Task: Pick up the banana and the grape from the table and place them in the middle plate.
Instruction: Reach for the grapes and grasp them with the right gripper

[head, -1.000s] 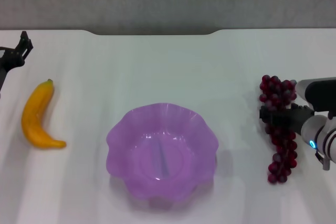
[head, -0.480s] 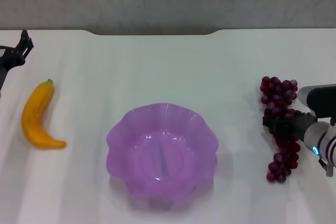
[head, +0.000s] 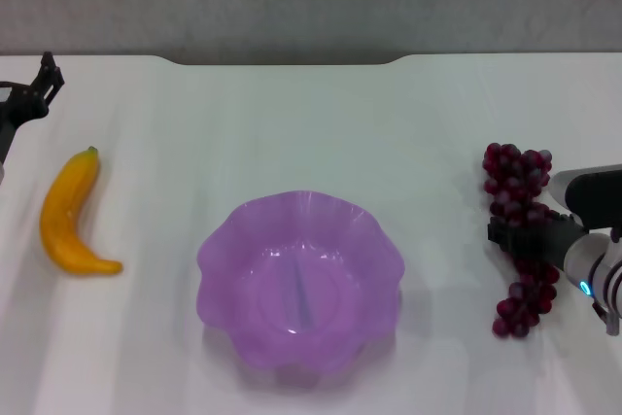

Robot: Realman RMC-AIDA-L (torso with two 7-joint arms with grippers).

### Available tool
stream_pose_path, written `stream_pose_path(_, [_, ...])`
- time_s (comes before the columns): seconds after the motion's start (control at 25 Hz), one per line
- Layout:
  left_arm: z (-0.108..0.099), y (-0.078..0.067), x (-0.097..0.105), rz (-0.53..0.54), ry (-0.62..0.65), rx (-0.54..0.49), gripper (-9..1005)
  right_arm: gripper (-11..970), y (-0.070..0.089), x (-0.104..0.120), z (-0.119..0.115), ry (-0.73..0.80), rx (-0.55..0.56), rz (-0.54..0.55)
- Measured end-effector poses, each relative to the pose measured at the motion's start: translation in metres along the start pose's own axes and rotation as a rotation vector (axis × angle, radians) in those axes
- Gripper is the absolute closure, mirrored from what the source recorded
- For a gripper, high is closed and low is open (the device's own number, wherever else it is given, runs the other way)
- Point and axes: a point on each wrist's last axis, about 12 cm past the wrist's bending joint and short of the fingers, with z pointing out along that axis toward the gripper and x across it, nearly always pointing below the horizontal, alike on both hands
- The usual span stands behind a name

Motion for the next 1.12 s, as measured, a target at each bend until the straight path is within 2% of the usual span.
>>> stream_pose_path(0.6, [0.0001,0.0,-0.0001,-0.001,0.0,0.0,140,108,-0.0015,0.0039,-0.0002,-0.001,0.007,-0.041])
stream_pose_path(0.84, [0.0,-0.0001,0.0,-0.002,0.0,0.0,142,263,-0.0024,0.0031,-0.0001,-0.002,0.011,-0.034])
stream_pose_path(1.12, [-0.0001,-0.0006,0.0002,-0.003,0.0,0.001,144,311,-0.0033,0.0023,-0.0009,-0.024,0.019,-0.032])
